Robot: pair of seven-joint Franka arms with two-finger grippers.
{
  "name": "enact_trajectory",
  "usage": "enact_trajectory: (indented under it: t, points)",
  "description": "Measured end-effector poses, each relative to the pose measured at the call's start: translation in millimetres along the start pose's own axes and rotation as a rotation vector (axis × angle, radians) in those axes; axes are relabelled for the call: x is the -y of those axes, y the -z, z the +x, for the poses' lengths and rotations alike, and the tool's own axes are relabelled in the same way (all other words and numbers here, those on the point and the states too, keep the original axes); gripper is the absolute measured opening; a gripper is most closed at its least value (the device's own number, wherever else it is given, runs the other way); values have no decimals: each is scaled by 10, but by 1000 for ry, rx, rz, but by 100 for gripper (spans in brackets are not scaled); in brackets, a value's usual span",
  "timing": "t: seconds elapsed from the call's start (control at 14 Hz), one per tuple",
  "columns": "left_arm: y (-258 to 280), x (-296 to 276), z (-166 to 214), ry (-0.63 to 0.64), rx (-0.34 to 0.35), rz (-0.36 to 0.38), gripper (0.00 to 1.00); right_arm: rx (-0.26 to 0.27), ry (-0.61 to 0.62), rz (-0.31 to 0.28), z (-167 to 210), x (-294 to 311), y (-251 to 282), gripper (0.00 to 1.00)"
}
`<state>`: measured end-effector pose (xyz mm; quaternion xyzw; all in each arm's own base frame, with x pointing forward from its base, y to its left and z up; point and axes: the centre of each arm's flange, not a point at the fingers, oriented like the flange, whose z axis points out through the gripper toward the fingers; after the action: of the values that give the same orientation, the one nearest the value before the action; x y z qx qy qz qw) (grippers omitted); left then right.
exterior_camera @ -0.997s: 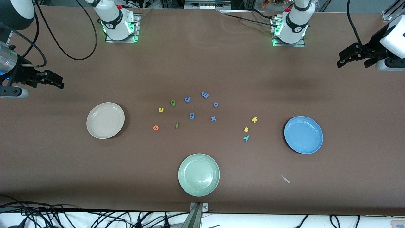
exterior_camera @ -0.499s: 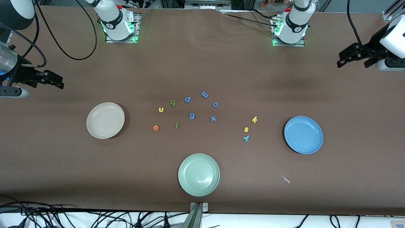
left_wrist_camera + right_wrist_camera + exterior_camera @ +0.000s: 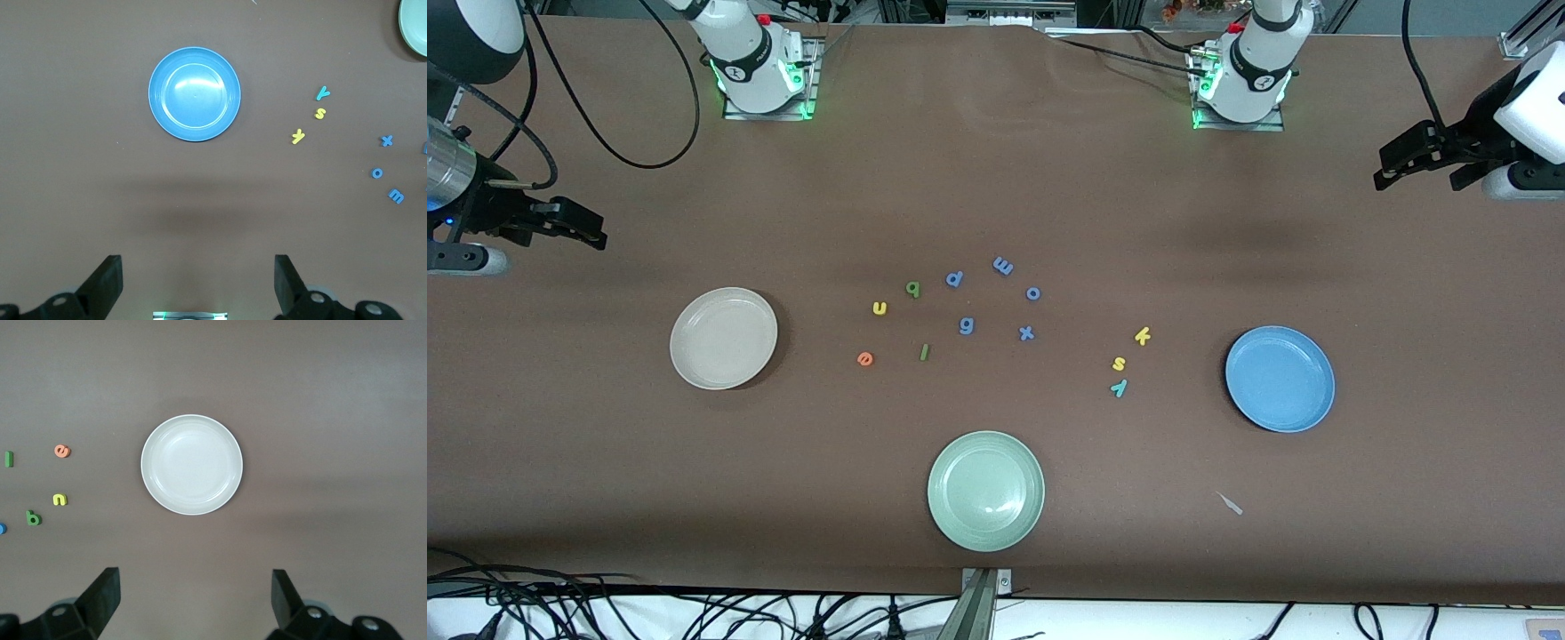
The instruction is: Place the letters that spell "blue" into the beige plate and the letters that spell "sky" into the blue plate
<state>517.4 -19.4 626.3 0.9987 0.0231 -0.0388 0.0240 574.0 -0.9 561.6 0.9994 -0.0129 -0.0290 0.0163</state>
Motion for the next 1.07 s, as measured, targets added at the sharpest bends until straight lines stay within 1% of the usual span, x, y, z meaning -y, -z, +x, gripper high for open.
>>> enact_trajectory:
  t: [1.07]
  points:
    - [-2, 0, 1, 0, 0, 0, 100, 13, 0, 0, -12, -1, -13, 100]
